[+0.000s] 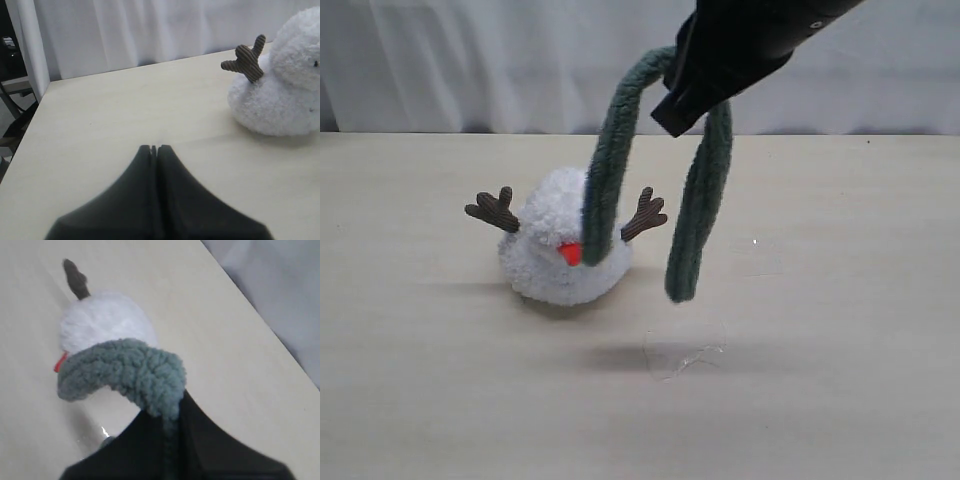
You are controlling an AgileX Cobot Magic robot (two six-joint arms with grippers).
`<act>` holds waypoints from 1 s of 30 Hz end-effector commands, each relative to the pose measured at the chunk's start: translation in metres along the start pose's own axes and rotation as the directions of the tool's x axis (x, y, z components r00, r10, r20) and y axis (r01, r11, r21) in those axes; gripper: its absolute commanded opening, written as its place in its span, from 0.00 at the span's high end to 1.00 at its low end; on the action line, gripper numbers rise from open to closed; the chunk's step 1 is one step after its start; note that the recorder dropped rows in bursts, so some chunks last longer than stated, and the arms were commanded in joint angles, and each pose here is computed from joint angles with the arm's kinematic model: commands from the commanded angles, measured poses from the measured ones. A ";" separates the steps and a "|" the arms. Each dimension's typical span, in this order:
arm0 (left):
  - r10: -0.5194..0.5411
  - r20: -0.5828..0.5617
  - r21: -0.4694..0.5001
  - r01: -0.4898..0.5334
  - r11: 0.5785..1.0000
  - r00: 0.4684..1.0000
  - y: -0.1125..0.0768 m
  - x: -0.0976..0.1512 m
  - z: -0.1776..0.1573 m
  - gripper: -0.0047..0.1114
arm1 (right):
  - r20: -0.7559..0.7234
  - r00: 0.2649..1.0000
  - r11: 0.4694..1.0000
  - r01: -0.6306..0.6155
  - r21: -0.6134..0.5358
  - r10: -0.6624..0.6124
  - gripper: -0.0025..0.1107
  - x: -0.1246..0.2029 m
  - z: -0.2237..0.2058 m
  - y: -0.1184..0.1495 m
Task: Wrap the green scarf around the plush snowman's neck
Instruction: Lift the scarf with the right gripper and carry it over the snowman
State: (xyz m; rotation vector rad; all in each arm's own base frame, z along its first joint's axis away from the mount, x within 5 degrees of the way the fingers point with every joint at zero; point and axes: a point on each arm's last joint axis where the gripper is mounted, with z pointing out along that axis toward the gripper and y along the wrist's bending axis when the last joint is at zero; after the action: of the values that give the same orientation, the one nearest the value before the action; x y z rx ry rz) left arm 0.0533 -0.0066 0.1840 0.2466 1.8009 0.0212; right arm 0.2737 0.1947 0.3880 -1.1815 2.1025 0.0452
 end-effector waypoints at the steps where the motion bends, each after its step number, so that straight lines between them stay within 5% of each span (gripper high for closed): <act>1: -0.001 0.011 -0.005 0.001 1.000 1.000 0.000 0.000 0.000 0.96 | 0.058 0.991 0.992 0.119 -0.046 -0.116 0.94 -0.017 -0.008 0.031; 10: -0.001 0.011 -0.005 0.001 1.000 1.000 0.000 0.000 0.000 0.96 | 0.185 0.968 0.983 0.180 -0.040 -0.170 0.94 -0.039 0.017 0.056; 22: -0.001 0.011 -0.005 0.001 1.000 1.000 0.000 0.000 0.000 0.96 | 0.082 0.951 0.953 0.301 -0.014 -0.299 0.94 -0.043 0.096 0.063; 30: -0.001 0.011 -0.005 0.001 1.000 1.000 0.000 0.000 0.000 0.96 | 0.135 0.911 0.920 0.380 0.101 -0.391 0.94 -0.051 0.103 0.057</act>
State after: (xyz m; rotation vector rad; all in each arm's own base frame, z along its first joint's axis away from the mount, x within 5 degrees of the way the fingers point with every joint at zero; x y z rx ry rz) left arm 0.0533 -0.0066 0.1840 0.2466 1.8009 0.0212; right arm 0.3013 0.2991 0.3150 -1.4980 1.7962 -0.0848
